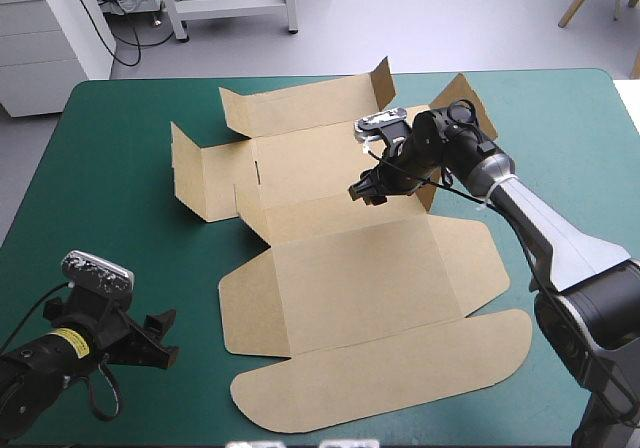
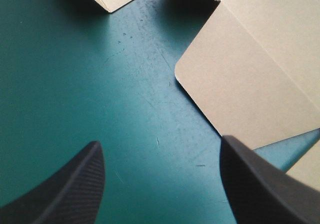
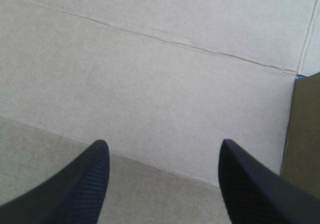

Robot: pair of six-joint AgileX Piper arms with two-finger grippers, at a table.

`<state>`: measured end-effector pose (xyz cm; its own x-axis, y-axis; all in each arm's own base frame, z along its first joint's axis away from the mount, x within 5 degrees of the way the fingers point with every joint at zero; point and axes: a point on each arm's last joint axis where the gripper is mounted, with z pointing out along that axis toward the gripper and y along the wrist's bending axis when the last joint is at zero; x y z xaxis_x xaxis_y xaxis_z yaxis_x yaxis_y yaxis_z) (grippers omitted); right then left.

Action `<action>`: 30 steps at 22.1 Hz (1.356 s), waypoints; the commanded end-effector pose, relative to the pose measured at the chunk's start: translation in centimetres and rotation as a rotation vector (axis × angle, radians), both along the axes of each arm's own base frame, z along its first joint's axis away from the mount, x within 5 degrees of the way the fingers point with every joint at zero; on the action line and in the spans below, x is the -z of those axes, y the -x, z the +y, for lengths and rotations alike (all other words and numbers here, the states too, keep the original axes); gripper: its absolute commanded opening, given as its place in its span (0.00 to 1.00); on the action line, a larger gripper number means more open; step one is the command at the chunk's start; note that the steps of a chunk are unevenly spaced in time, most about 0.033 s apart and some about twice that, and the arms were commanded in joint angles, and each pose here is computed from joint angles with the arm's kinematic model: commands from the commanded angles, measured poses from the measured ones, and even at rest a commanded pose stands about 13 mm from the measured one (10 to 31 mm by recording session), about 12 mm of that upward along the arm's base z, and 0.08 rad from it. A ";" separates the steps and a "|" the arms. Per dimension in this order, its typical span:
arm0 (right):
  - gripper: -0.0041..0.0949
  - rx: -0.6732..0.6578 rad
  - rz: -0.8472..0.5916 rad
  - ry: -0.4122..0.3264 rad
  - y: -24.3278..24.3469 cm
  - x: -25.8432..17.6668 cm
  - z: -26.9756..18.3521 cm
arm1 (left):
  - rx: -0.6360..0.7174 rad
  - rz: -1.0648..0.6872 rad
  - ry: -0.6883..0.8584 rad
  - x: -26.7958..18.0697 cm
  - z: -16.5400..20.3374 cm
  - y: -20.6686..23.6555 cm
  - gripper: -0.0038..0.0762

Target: Fold the box

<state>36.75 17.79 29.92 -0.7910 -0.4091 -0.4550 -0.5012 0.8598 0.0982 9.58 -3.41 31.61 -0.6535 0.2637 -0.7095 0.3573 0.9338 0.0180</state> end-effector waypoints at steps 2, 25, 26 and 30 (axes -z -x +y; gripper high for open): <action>0.62 -0.010 -0.104 -0.040 0.5 -3.1 -0.2 | -0.005 -0.073 0.038 -1.4 -0.2 -0.3 0.63; 0.65 0.061 -0.283 -0.006 1.3 -13.3 -3.1 | -0.005 -0.073 0.036 -1.4 -0.1 -0.3 0.63; 0.65 0.078 -0.324 -0.029 1.6 -14.7 -3.8 | -0.005 -0.071 0.035 -1.4 -0.1 -0.3 0.63; 0.66 0.139 -0.386 -0.033 2.3 -16.9 -6.3 | -0.005 -0.059 0.028 -1.3 -0.1 -0.2 0.63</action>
